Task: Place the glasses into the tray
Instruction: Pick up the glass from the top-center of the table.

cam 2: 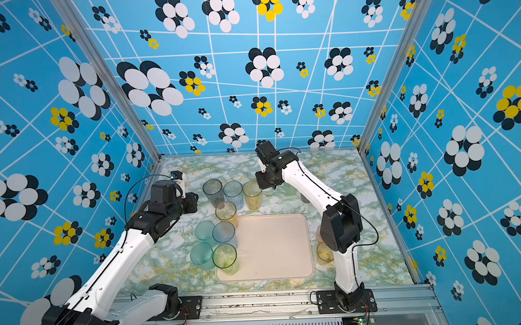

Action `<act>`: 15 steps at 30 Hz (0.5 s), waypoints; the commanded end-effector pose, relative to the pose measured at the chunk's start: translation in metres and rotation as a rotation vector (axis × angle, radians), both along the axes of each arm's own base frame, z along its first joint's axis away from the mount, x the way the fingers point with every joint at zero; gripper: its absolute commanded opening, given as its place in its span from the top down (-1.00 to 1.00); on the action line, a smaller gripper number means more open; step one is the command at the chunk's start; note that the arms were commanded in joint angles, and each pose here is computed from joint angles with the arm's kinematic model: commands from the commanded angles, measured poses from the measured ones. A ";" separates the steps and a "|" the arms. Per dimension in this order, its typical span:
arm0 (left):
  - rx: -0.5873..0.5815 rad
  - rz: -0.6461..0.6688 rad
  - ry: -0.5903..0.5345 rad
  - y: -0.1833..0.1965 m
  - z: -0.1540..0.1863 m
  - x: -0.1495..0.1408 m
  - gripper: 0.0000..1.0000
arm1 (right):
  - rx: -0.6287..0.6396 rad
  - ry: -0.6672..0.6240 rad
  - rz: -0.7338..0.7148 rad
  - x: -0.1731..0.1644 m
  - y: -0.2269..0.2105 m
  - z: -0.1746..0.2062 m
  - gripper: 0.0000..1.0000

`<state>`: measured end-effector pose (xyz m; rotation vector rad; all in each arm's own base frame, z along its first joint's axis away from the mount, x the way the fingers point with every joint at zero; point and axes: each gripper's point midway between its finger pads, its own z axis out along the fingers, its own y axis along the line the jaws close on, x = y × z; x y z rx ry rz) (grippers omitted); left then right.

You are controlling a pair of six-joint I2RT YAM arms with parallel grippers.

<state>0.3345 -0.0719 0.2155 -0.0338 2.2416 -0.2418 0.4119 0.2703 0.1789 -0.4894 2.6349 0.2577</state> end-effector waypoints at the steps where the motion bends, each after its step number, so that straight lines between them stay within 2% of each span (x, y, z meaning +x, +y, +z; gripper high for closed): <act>1: -0.009 -0.009 -0.001 0.001 -0.004 0.001 0.34 | -0.022 0.023 0.012 -0.001 -0.003 -0.001 0.30; 15: -0.013 -0.012 0.011 0.001 -0.008 0.003 0.34 | -0.022 0.046 0.020 0.004 0.003 -0.011 0.39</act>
